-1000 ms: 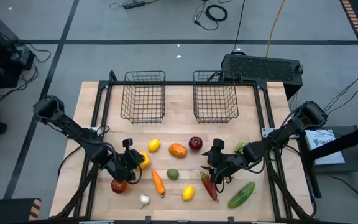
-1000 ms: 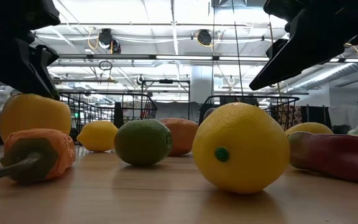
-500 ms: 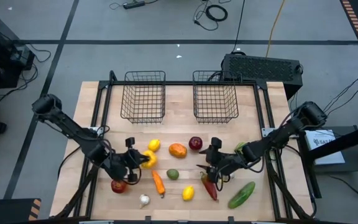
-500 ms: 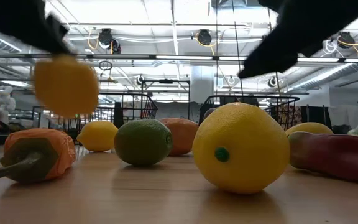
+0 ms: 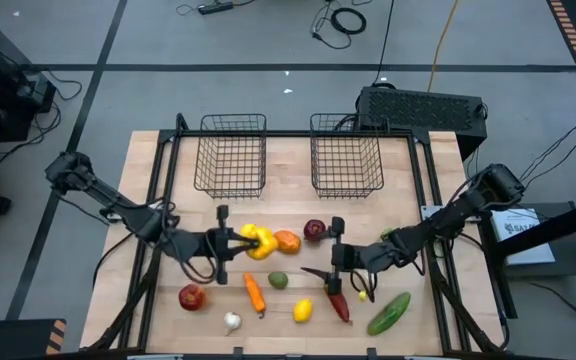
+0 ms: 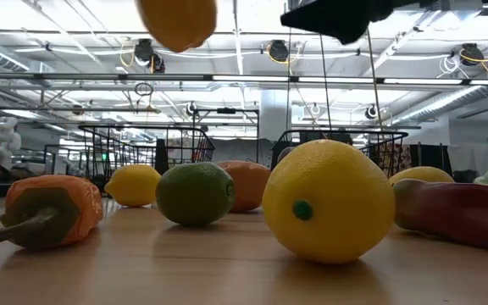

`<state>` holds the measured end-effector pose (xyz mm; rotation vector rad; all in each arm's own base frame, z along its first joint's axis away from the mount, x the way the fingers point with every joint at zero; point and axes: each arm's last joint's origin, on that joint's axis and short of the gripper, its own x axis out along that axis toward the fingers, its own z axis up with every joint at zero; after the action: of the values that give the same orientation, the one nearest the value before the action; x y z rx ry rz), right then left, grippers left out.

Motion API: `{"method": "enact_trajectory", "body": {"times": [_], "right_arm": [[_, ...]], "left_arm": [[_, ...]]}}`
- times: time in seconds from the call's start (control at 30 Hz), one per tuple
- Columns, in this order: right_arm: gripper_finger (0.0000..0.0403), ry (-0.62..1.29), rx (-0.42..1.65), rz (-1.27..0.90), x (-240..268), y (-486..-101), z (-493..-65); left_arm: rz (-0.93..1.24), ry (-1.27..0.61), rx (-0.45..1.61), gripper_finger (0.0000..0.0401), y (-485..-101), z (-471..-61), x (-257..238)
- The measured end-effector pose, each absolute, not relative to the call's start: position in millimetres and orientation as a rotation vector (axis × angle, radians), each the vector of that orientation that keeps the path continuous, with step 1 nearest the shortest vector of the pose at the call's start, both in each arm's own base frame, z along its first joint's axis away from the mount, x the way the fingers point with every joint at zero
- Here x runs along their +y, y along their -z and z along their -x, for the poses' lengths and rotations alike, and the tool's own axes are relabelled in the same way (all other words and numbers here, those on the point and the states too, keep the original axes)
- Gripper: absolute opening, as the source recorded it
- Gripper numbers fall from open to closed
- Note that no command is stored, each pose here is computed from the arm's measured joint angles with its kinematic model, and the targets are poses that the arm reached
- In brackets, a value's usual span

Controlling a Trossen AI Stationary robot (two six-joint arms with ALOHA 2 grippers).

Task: Sort produce into baskets
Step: Put the yellow bell pepper into the right mesh basket

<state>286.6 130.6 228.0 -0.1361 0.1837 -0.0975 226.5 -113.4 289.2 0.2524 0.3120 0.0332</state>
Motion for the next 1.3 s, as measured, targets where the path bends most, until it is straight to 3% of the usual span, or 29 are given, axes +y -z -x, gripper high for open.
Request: {"method": "enact_trajectory", "body": {"times": [0.37,1.3], "right_arm": [[0.0397,0.195,0.164,0.225,100,-256,-319],[0.0400,-0.211,0.143,0.033,36,-261,-340]], "left_arm": [[-0.228,-0.021,0.260,0.0035,-296,-241,-91],[-0.370,0.114,0.226,0.0035,-298,-248,-76]]}}
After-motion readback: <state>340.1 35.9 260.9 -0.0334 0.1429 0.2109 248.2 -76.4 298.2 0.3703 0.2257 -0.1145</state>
